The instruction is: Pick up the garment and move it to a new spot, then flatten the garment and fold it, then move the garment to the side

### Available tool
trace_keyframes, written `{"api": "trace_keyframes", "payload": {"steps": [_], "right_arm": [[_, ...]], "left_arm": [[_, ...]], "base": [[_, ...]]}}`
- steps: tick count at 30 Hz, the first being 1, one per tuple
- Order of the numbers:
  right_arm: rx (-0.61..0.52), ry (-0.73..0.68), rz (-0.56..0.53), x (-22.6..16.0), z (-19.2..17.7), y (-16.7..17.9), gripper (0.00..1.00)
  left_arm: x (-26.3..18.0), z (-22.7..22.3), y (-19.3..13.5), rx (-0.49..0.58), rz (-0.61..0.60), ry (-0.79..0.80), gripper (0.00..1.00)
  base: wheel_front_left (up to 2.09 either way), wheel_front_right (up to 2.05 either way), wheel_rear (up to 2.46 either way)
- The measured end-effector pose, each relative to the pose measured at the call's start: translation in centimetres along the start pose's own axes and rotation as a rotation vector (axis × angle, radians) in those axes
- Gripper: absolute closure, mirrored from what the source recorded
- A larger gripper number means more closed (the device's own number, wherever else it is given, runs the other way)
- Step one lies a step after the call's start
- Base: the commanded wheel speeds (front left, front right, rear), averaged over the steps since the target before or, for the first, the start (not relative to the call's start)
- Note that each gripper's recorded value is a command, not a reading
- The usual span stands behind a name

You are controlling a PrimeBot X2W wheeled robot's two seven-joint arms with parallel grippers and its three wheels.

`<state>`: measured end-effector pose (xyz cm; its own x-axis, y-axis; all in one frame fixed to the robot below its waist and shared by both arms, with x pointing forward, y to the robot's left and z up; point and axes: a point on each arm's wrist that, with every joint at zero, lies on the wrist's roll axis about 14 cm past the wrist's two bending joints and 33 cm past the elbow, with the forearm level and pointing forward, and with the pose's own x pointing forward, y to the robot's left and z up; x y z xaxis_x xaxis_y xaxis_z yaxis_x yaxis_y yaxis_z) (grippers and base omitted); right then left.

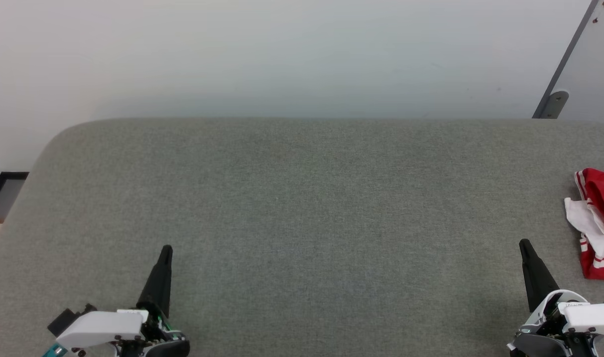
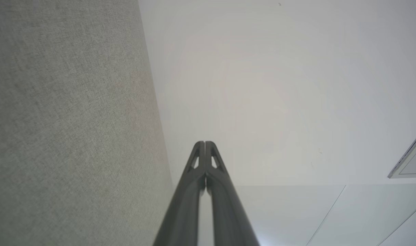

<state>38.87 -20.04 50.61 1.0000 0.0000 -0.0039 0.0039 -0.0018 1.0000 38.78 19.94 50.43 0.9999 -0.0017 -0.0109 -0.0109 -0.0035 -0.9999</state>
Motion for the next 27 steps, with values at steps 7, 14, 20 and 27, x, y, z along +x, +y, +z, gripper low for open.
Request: {"api": "trace_keyframes", "payload": {"steps": [7, 14, 20, 27], "right_arm": [[0.000, 0.000, 0.000, 0.00, 0.00, 0.00, 1.00], [0.000, 0.000, 0.000, 0.00, 0.00, 0.00, 1.00], [0.000, 0.000, 0.000, 0.00, 0.00, 0.00, 1.00], [0.000, 0.000, 0.000, 0.00, 0.00, 0.00, 1.00]], "left_arm": [[0.00, 0.00, 0.00, 0.000, 0.000, 0.000, 1.00], [0.00, 0.00, 0.00, 0.000, 0.000, 0.000, 1.00], [0.00, 0.00, 0.00, 0.000, 0.000, 0.000, 1.00], [0.00, 0.00, 0.00, 0.000, 0.000, 0.000, 1.00]], "base": [[0.00, 0.00, 0.00], [0.00, 0.00, 0.00], [0.00, 0.00, 0.00], [0.00, 0.00, 0.00]]}}
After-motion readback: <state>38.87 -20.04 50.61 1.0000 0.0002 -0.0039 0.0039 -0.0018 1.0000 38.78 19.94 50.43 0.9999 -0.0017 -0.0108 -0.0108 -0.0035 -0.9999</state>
